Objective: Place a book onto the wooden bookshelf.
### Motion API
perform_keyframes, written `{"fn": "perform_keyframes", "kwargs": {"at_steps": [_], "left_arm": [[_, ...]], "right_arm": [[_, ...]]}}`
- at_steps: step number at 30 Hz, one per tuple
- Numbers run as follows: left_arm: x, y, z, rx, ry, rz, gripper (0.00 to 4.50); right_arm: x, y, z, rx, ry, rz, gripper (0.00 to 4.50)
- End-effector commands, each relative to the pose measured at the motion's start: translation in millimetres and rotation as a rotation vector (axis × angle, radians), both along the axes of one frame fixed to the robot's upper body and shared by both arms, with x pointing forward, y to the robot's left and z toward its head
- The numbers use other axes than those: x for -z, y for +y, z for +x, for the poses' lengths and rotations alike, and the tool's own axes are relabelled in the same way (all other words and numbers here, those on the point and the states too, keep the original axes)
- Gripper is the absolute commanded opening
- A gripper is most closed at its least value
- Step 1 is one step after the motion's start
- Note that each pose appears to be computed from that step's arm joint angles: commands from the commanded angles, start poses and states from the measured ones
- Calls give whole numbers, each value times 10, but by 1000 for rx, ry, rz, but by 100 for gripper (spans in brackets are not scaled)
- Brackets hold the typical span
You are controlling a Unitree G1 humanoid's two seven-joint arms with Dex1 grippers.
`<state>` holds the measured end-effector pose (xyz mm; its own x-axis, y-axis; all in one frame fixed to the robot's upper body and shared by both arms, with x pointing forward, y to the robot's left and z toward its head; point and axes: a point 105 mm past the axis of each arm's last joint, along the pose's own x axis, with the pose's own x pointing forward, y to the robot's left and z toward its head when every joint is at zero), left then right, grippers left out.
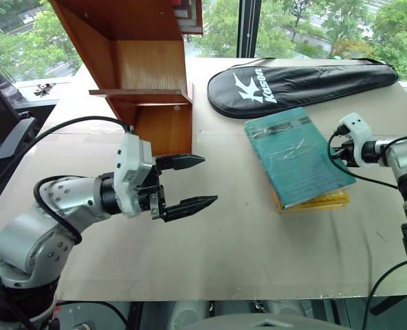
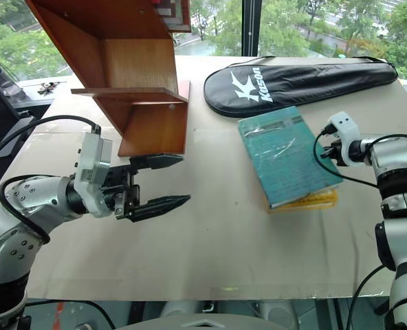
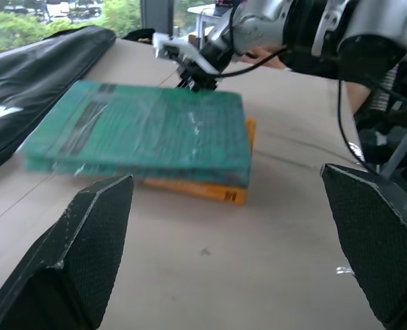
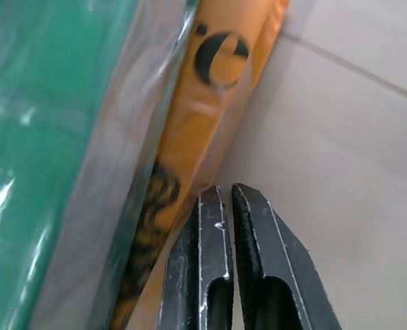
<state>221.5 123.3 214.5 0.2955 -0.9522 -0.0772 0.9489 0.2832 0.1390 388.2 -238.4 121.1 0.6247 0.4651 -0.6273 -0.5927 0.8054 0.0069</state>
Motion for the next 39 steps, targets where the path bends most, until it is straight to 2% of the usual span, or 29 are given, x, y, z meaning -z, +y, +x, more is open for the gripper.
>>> {"fn": "perform_keyframes", "kwargs": {"at_steps": [1,5,8,9,12,15,24,36,37,39], "left_arm": [[-68,-6,-53,15,-38,2,450],[3,61,-6,-22,-9,8,450],[117,155,29,-68,31,33,450],[155,184,37,-82,45,36,450],[301,284,19,-104,89,59,450],[302,323,-6,-111,109,37,450],[236,452,-84,-82,112,69,450],[350,537,-110,-145,169,87,450],[384,550,-86,-175,186,90,450],[447,554,12,-257,299,21,450]], "right_arm": [[-78,284,-95,-82,-18,73,5],[-38,496,-212,-103,-36,101,5],[-58,324,-234,-28,-130,-10,5],[-100,236,-242,-3,-167,-45,5],[-448,17,-295,110,-269,2,5],[-634,142,-443,97,-327,-17,5],[-426,741,-497,-37,-300,9,5],[-413,996,-586,-128,-302,57,5],[-432,956,-593,-123,-329,48,5],[-600,782,-726,-173,-514,42,5]]}}
